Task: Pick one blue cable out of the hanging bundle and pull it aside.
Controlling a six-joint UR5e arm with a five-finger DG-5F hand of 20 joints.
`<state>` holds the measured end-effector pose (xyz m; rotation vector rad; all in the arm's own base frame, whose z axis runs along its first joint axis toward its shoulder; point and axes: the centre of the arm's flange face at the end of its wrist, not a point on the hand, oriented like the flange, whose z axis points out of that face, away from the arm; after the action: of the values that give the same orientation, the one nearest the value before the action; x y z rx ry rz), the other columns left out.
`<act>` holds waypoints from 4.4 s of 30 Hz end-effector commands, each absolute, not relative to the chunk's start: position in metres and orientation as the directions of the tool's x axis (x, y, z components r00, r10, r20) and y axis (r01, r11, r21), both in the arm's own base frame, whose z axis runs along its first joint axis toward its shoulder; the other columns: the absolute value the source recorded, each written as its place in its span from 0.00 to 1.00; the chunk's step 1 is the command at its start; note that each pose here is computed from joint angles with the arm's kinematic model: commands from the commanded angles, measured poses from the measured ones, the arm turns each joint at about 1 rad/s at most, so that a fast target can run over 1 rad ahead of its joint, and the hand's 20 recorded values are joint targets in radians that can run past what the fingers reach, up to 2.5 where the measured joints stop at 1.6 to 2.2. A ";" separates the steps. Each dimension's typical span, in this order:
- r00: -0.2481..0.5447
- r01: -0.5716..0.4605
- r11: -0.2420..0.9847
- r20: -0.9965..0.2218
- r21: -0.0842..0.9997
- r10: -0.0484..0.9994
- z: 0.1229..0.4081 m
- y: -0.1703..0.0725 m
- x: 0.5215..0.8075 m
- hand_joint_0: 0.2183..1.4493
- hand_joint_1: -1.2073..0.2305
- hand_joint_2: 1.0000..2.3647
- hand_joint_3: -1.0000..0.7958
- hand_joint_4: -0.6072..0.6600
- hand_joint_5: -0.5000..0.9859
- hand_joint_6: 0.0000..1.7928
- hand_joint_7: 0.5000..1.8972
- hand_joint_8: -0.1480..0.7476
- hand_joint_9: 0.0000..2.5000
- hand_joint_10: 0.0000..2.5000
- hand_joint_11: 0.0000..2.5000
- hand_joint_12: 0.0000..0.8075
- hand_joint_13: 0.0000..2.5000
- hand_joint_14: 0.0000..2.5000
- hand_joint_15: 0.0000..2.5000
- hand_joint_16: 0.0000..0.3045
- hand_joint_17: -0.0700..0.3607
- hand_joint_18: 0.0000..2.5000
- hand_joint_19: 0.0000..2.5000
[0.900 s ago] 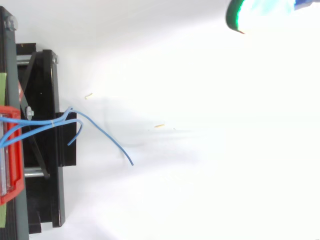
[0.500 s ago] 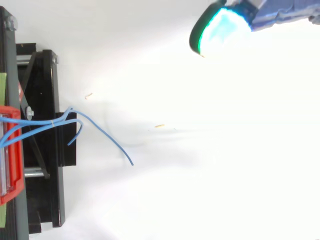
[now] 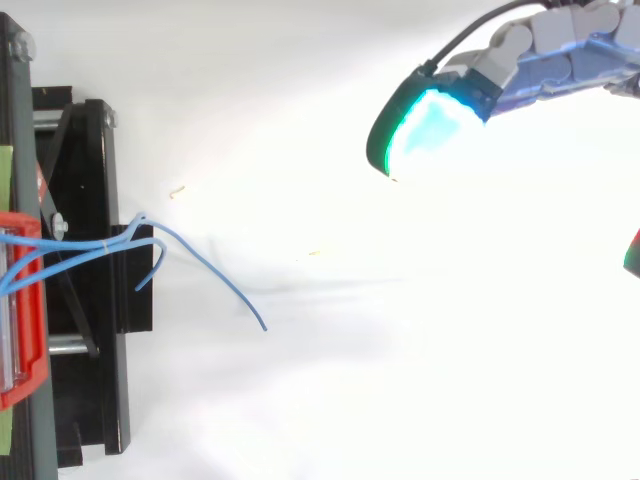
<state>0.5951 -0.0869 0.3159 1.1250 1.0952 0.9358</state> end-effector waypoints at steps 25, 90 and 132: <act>0.245 -0.015 0.071 -0.065 0.997 0.967 0.236 -0.054 0.654 0.23 0.47 0.00 0.29 0.66 0.20 0.28 0.16 0.45 0.20 0.00 0.03 0.42 0.17 0.00 0.06 0.14 0.39 0.12 0.06; 0.284 -0.072 0.195 -0.168 0.978 0.944 0.146 -0.025 0.788 0.22 0.37 0.00 0.28 0.67 0.21 0.28 0.18 0.45 0.20 0.00 0.03 0.42 0.17 0.00 0.06 0.14 0.39 0.11 0.05; 0.204 -0.079 0.032 -0.016 0.996 0.979 0.175 -0.032 0.795 0.26 0.42 0.00 0.29 0.67 0.28 0.28 0.48 0.47 0.29 0.00 0.08 0.39 0.25 0.00 0.10 0.13 0.37 0.17 0.08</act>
<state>0.7952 -0.0273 0.1750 1.2207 1.0119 1.0855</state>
